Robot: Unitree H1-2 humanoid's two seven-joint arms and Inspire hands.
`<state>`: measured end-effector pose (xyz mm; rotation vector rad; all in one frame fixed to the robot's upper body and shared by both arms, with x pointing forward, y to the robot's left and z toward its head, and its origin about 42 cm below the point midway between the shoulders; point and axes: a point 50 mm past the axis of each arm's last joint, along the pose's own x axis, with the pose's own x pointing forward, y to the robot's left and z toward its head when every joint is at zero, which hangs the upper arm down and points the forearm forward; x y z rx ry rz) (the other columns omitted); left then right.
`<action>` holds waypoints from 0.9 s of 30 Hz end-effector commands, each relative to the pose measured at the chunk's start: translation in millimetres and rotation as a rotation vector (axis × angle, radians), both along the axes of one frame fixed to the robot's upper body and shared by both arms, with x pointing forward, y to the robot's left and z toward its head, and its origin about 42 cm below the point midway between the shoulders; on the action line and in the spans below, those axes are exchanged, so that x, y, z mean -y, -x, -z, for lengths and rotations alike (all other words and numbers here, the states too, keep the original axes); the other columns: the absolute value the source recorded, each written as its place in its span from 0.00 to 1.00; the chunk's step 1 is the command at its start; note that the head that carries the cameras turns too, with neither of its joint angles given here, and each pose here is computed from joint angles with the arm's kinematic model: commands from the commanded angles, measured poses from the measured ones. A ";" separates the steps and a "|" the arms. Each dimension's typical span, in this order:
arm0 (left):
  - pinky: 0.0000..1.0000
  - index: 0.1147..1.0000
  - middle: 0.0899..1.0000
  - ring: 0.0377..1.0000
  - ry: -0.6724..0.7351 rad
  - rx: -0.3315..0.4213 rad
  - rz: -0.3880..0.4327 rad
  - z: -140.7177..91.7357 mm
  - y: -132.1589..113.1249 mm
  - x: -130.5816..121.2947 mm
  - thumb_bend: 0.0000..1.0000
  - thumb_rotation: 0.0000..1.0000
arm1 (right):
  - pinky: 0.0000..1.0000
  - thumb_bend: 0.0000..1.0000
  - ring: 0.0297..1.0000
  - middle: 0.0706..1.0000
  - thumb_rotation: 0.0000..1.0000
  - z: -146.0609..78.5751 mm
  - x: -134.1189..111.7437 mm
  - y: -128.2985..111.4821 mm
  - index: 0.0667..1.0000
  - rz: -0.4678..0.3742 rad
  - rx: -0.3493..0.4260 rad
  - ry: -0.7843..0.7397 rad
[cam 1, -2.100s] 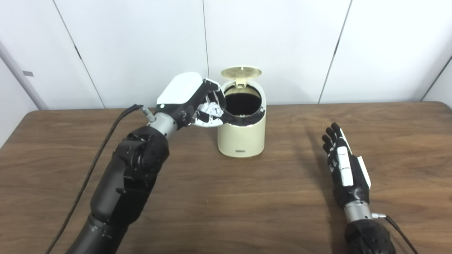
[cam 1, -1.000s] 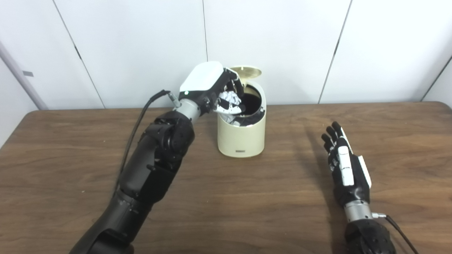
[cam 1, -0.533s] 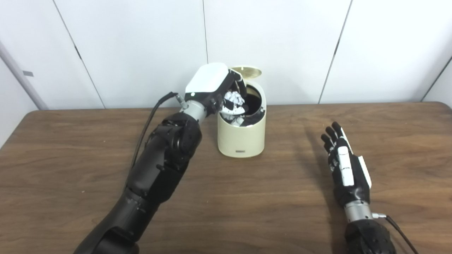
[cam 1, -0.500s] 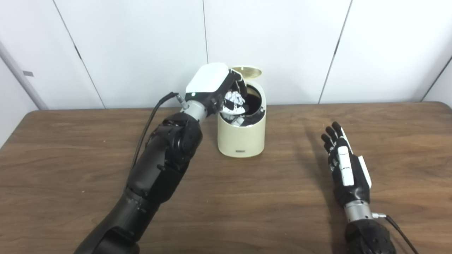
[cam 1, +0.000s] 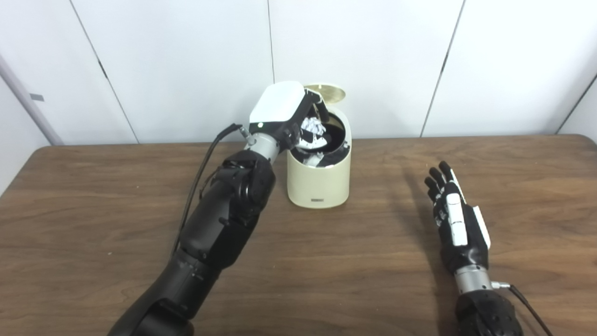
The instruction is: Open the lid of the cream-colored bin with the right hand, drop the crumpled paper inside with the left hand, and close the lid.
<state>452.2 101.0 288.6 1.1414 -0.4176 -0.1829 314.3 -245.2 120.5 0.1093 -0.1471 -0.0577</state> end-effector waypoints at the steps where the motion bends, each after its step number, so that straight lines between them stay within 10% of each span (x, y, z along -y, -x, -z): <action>1: 0.28 0.48 0.46 0.37 0.023 0.098 -0.003 -28.9 -4.3 9.8 0.47 0.00 | 1.00 0.46 0.94 0.94 0.89 36.2 -2.9 21.7 0.98 0.011 -0.115 -0.035; 27: 0.28 0.48 0.44 0.37 0.002 0.099 0.000 -5.5 -1.8 30.1 0.47 0.00 | 1.00 0.46 0.96 0.92 0.87 33.9 -0.9 23.4 0.99 0.015 -0.124 -0.048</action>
